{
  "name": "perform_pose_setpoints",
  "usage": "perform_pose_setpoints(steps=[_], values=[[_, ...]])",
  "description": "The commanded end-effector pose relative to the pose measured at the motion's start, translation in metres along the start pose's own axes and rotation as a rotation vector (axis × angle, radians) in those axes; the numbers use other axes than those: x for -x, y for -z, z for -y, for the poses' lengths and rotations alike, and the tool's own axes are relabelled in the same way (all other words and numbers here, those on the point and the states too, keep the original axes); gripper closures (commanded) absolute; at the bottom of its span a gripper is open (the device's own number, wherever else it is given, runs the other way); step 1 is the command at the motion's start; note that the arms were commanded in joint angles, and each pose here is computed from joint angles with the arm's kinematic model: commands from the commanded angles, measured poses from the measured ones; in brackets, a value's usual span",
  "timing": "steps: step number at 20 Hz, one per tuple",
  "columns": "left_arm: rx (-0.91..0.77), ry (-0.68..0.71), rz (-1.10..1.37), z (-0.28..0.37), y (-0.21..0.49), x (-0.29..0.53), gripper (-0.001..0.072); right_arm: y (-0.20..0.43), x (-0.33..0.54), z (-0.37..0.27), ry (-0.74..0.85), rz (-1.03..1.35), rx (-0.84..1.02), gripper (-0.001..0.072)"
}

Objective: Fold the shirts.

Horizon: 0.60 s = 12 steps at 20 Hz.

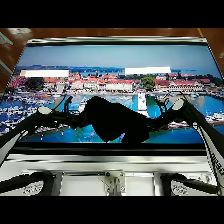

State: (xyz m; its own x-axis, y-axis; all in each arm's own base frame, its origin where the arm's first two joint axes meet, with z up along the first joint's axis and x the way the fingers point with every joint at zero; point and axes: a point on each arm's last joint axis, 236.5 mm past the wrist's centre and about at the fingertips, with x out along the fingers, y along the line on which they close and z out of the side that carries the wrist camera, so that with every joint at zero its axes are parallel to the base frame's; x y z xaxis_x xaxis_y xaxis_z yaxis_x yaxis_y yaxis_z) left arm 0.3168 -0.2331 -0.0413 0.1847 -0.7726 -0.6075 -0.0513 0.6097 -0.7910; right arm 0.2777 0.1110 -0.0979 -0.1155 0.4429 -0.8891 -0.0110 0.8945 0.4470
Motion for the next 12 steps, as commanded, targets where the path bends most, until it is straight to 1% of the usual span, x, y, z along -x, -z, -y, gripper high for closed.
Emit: perform_pose_setpoints(steps=[1, 2, 4, 7, 8, 10, 11, 12], values=[[-0.148, 0.039, 0.129, 0.037, -0.029, 0.035, 0.0666, -0.002, 0.018, -0.016, -0.01, 0.029, 0.064, 0.0633], [-0.225, 0.063, 0.192, 0.062, -0.042, 0.054, 0.0666, -0.009, 0.037, -0.024, -0.001, 0.08, 0.103, 0.0632], [-0.367, 0.122, 0.345, 0.125, -0.067, 0.107, 0.0667, -0.031, 0.103, -0.054, 0.019, 0.276, 0.209, 0.0632], [-0.611, 0.219, 0.631, 0.24, -0.078, 0.218, 0.0666, -0.048, 0.249, -0.124, 0.049, 0.717, 0.395, 0.0633], [-0.695, 0.249, 0.737, 0.279, -0.071, 0.261, 0.0666, -0.041, 0.302, -0.149, 0.05, 0.88, 0.436, 0.0633], [-0.848, 0.251, 0.927, 0.333, -0.05, 0.335, 0.0666, -0.011, 0.397, -0.193, 0.02, 1.167, 0.481, 0.0633], [-0.911, 0.236, 0.995, 0.35, -0.037, 0.362, 0.0666, 0.007, 0.422, -0.207, 0.001, 1.231, 0.492, 0.0633], [-0.934, 0.225, 1.032, 0.36, -0.026, 0.378, 0.0666, 0.026, 0.437, -0.218, -0.02, 1.26, 0.509, 0.0633]])
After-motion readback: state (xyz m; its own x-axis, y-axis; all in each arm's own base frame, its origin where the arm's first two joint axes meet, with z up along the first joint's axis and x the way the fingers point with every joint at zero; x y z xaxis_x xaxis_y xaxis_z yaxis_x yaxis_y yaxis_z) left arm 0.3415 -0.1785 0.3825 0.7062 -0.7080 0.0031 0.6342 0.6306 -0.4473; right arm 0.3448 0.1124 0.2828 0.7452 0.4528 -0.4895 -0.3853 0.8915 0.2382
